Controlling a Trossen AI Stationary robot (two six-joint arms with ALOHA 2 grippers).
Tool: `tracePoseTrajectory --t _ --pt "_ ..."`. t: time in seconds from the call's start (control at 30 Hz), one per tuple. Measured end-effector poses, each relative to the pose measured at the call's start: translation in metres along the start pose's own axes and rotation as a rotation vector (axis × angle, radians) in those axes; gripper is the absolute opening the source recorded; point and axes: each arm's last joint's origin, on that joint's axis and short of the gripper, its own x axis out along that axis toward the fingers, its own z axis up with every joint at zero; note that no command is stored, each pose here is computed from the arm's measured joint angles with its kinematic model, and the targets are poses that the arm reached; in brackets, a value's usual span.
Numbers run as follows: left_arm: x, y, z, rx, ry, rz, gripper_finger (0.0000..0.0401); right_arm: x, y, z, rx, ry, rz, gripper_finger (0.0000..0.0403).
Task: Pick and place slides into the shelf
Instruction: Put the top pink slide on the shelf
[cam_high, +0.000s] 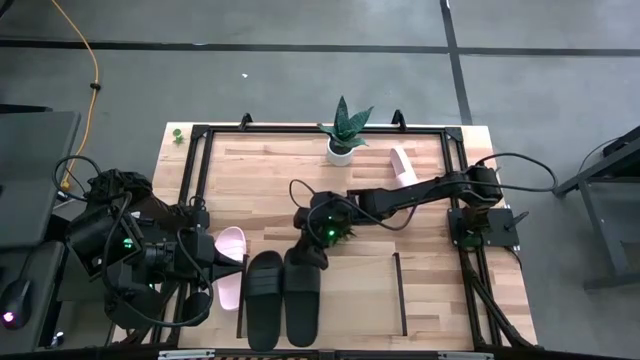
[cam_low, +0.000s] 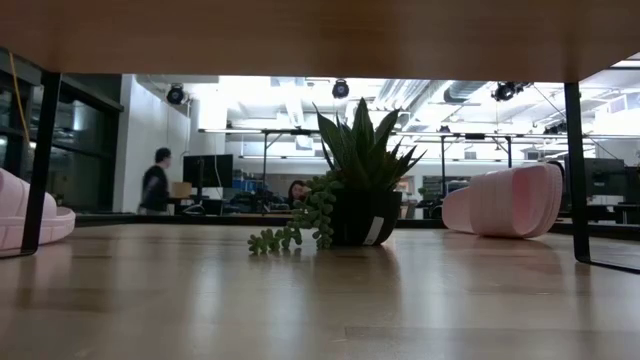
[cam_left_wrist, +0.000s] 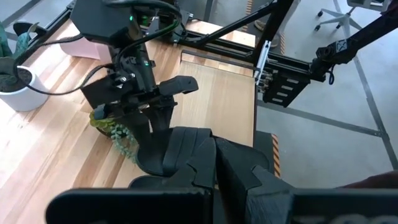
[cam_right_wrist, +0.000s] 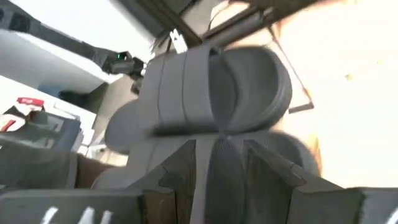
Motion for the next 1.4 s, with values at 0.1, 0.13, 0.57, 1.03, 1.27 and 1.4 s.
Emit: tracePoseTrajectory --t 0.1,0.13,0.57,1.03,1.27,1.4 --pt "0.000 0.000 0.000 0.001 0.000 0.000 0.0003 -0.002 0.001 0.005 -0.033 -0.073 -0.039 0.0121" --pt "0.000 0.000 0.000 0.005 0.000 0.000 0.0003 -0.003 0.001 0.008 -0.043 -0.110 -0.067 0.0121" --pt "0.000 0.000 0.000 0.003 -0.001 0.001 0.0003 -0.104 0.053 0.025 -0.128 -0.337 -0.474 0.0121" --pt "0.006 0.006 0.007 0.008 -0.071 0.074 0.0003 -0.204 0.102 -0.044 -0.026 -0.138 -0.869 0.0121" --pt "0.024 0.021 0.022 -0.035 -0.041 0.131 0.0003 -0.214 0.102 -0.065 0.015 -0.009 -0.981 0.0121" --pt "0.033 0.030 0.030 -0.060 -0.029 0.161 0.0003 -0.218 0.093 -0.081 0.049 0.026 -1.119 0.0121"
